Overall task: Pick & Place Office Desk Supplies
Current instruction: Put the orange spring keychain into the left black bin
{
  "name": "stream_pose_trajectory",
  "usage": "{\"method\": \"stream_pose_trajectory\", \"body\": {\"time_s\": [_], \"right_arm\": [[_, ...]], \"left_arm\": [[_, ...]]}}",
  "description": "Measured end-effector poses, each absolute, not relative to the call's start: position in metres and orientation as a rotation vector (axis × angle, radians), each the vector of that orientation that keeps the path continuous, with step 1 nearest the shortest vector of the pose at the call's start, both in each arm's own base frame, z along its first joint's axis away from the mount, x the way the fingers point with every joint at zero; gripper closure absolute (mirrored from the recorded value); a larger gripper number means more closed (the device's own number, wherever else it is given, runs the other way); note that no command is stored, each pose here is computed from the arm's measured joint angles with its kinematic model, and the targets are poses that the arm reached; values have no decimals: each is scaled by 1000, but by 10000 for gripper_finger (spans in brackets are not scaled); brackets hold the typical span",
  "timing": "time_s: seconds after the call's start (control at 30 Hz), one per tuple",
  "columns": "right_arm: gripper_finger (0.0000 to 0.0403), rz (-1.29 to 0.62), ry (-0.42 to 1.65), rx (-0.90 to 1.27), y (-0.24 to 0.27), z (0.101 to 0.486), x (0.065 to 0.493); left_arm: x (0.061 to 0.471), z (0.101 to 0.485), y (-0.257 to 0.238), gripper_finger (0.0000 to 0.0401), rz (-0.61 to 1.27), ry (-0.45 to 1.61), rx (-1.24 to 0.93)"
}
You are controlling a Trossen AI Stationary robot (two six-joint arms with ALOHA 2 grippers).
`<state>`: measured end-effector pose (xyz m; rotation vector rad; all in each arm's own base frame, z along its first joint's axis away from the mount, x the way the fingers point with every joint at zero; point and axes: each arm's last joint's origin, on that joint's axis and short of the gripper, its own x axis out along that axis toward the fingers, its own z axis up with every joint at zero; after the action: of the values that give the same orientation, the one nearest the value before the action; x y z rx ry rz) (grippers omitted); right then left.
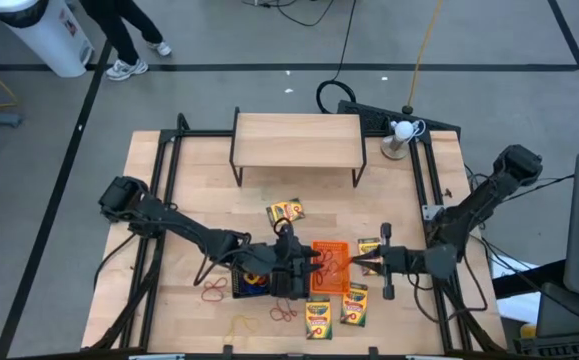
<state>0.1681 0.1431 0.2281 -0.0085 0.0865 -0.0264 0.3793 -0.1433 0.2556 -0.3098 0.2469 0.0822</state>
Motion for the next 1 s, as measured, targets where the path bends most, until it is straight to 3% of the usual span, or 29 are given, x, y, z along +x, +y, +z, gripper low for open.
{"method": "stream_pose_trajectory", "body": {"time_s": [1.0], "right_arm": [[403, 57, 54, 20, 126, 226, 186]], "left_arm": [[385, 264, -134, 258, 23, 185, -413]]}}
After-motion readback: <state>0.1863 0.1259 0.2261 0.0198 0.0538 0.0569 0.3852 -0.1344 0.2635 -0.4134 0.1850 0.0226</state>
